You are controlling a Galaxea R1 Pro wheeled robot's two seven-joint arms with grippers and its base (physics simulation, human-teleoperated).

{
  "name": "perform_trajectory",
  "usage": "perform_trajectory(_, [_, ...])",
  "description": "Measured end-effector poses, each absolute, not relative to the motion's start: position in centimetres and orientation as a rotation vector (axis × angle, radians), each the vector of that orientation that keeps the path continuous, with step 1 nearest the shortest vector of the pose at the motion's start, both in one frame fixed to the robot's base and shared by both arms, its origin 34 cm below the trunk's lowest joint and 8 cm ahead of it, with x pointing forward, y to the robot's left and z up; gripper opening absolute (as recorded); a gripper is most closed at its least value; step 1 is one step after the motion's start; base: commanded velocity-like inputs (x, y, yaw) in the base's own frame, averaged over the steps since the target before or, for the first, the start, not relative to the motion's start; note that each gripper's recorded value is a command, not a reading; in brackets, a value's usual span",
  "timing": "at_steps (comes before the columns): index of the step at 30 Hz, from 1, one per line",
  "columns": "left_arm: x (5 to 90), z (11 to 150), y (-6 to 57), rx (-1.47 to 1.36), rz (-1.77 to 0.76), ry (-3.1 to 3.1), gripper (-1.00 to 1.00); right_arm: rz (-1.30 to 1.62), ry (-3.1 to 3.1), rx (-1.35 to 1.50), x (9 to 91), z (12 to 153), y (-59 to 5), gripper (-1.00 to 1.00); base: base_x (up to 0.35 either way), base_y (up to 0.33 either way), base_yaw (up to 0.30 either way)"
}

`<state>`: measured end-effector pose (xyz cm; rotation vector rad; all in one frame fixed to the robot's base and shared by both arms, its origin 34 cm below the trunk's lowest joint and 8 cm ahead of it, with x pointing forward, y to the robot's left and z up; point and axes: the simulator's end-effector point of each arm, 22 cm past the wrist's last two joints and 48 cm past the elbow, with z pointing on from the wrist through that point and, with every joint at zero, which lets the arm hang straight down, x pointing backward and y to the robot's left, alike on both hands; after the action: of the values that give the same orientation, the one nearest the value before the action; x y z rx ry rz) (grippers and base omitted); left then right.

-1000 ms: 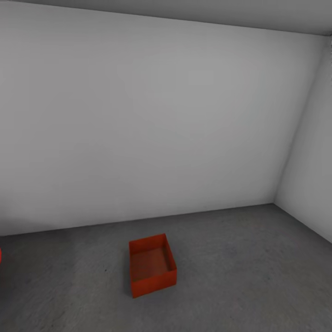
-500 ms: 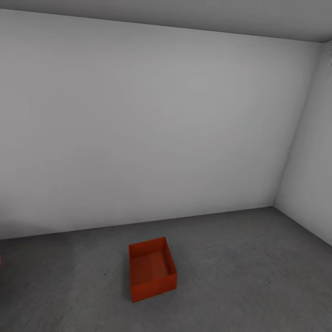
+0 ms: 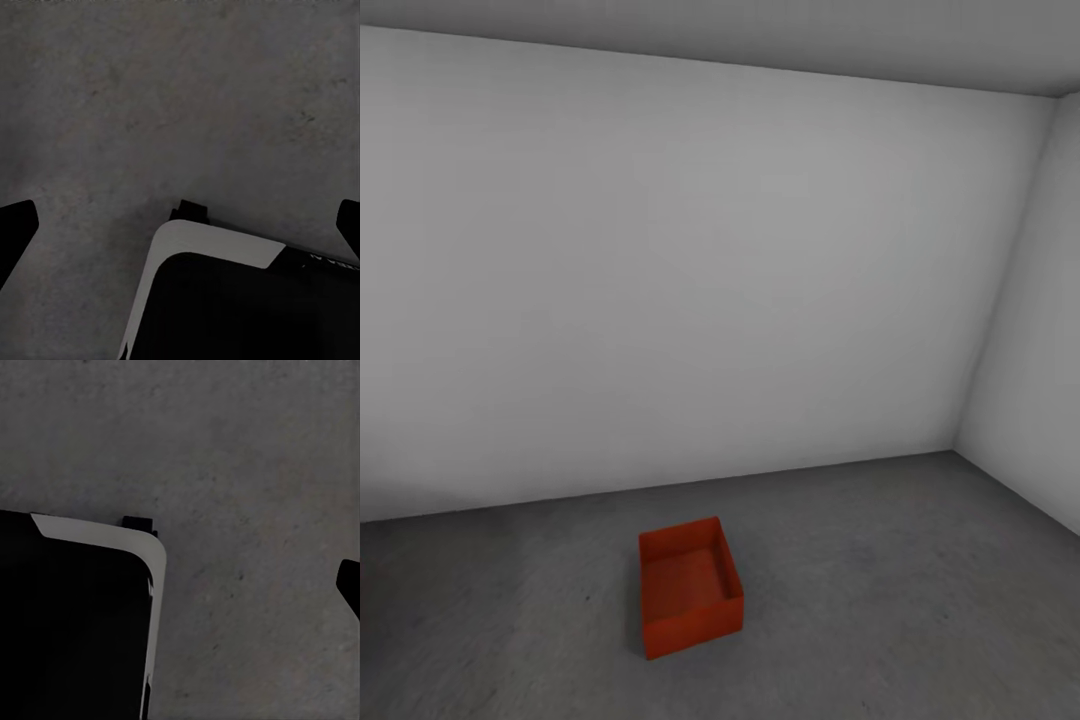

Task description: Move the two storage containers from the living room to the garage. In the garage, place one container on the floor and stack the other container on top of it (either order is fine).

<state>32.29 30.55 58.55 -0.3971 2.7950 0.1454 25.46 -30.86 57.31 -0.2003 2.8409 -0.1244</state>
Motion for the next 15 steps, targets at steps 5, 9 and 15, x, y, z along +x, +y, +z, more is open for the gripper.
perform_trajectory(5, [32.27,58.54,30.43,-0.397,0.143,2.796,1.00,-0.122,2.842,-0.208,25.43,57.30,-30.81,1.00,0.000,0.000,0.000])
perform_trajectory(9, [32.30,58.55,30.41,-0.397,0.143,2.795,1.00,-0.121,2.841,-0.208,25.45,57.30,-30.77,1.00,0.000,0.000,0.000])
perform_trajectory(15, [32.32,58.55,30.42,-0.396,0.143,2.794,1.00,-0.127,2.839,-0.192,25.51,57.32,-30.74,1.00,0.000,0.000,-0.004])
